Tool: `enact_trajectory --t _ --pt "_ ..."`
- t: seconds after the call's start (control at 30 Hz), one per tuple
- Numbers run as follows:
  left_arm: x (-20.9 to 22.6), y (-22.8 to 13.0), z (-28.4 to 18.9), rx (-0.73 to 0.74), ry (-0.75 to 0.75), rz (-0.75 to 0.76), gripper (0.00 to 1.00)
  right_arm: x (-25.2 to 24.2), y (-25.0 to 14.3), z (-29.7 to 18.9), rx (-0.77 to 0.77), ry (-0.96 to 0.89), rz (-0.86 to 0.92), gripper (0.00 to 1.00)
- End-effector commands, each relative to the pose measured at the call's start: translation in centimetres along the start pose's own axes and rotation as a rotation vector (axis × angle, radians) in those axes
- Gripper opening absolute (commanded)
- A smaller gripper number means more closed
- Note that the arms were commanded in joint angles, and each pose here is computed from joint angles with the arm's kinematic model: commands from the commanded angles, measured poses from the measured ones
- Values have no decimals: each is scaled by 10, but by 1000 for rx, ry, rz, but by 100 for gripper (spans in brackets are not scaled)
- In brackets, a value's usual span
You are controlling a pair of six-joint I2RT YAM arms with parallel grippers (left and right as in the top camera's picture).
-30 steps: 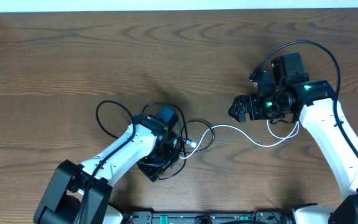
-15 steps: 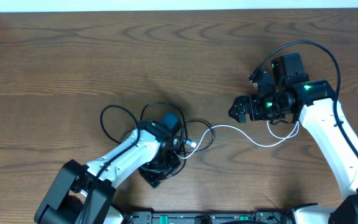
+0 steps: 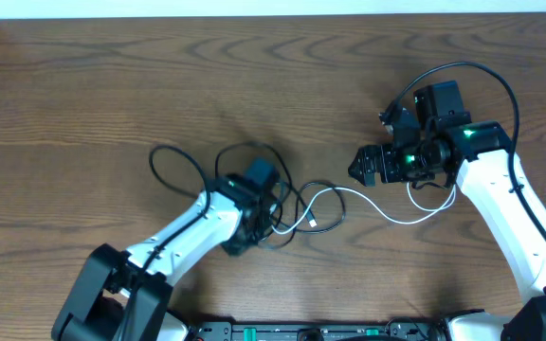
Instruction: Untangle cables
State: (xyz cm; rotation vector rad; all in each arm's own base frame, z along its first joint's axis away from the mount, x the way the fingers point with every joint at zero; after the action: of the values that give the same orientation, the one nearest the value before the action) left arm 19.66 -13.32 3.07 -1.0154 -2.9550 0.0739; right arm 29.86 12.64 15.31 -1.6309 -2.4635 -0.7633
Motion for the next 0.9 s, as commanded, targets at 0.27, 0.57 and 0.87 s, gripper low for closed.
enact_trajectory --t 0.27,0.57,0.87 --pt "-77 19 -131 -181 -387 472 6 3 12 15 -25 12 -43 99" --pt "-73 9 -219 -262 -688 465 8 32 4 47 58 61 -153 99" --pt "-76 7 -273 -349 -916 460 7 63 -4 81 123 103 -244 99"
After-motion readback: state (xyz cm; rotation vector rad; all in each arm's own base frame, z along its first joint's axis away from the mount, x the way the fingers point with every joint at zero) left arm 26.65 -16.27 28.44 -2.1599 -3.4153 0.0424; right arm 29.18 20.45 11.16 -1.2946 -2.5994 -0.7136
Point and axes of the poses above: each gripper's point midway between its finger pads, its own z axis out along the fingers, its own x axis along the line the jaws close on, y = z × x, the point moved 2 cm from there along -z, back along the fingers, and after that the axes turned 14 degrees about -z, right-handed, at the moved point
